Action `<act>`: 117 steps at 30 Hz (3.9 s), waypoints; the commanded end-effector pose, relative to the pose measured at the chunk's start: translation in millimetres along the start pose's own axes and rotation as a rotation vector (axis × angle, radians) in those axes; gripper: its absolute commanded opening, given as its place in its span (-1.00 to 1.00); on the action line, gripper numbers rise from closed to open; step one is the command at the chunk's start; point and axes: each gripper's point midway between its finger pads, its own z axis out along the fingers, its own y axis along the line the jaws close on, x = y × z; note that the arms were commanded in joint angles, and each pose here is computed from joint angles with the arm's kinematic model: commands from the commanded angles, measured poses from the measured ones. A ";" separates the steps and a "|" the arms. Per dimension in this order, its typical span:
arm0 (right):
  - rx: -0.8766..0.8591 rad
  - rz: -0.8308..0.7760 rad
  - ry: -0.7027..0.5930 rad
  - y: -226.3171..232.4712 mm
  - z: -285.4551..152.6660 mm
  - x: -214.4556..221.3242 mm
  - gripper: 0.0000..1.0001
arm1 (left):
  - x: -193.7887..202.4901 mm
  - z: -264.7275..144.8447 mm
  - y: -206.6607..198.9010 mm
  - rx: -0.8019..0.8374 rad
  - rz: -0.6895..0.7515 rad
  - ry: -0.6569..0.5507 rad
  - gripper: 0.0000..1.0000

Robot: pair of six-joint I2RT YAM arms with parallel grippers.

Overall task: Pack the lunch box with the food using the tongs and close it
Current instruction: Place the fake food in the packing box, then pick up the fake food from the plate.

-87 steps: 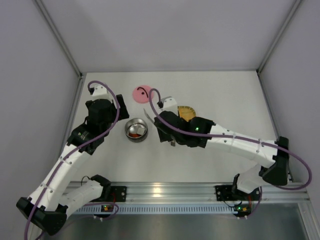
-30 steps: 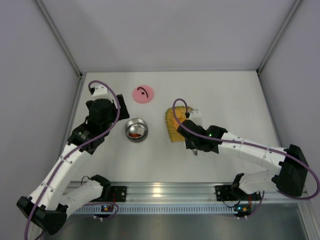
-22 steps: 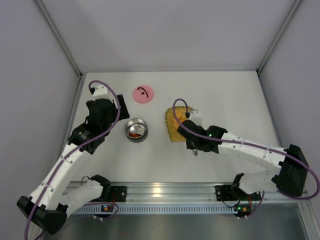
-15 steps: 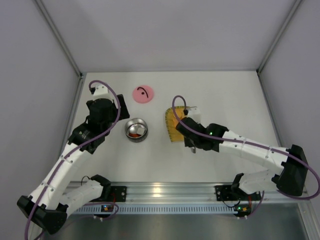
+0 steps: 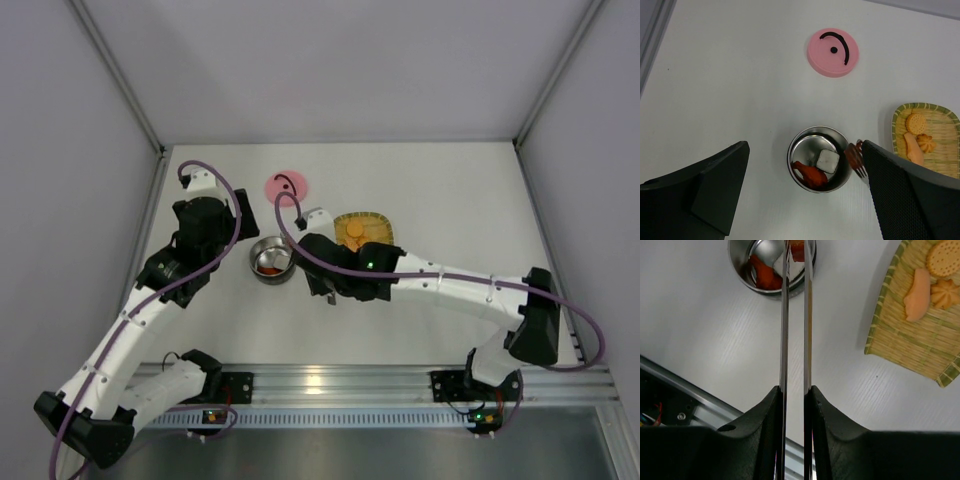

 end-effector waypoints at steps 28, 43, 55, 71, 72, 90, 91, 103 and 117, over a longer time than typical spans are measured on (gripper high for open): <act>0.060 0.029 -0.099 -22.0 -17.2 -27.7 -0.15 | -14.2 -1.8 -0.6 0.000 -0.015 -0.042 0.98; 0.267 0.194 -0.035 -146.1 -2.7 28.7 -0.17 | -13.7 -1.6 -1.4 0.004 -0.017 -0.040 0.98; 0.261 0.181 -0.026 -146.0 22.5 16.1 -0.17 | -12.4 -1.2 -1.1 0.001 -0.014 -0.037 0.98; 0.247 0.172 -0.041 -139.3 40.1 -9.1 -0.07 | -12.7 -0.5 -0.3 -0.004 -0.011 -0.038 0.98; 0.243 0.174 -0.039 -139.5 40.9 -8.4 -0.07 | -13.0 -0.8 -0.2 -0.003 -0.012 -0.039 0.98; 0.199 0.225 -0.012 -149.7 57.1 6.3 -0.09 | -11.4 0.5 -0.3 -0.005 -0.009 -0.034 0.98; 0.200 0.227 -0.012 -150.7 57.9 7.0 -0.09 | -12.1 0.3 -0.5 -0.005 -0.010 -0.035 0.98; 0.210 0.247 -0.009 -159.6 60.1 12.3 -0.12 | -10.1 2.0 -0.6 -0.007 -0.006 -0.029 0.98; 0.189 0.250 -0.017 -156.1 55.3 6.5 -0.49 | -10.8 2.3 -0.7 -0.008 -0.007 -0.031 0.98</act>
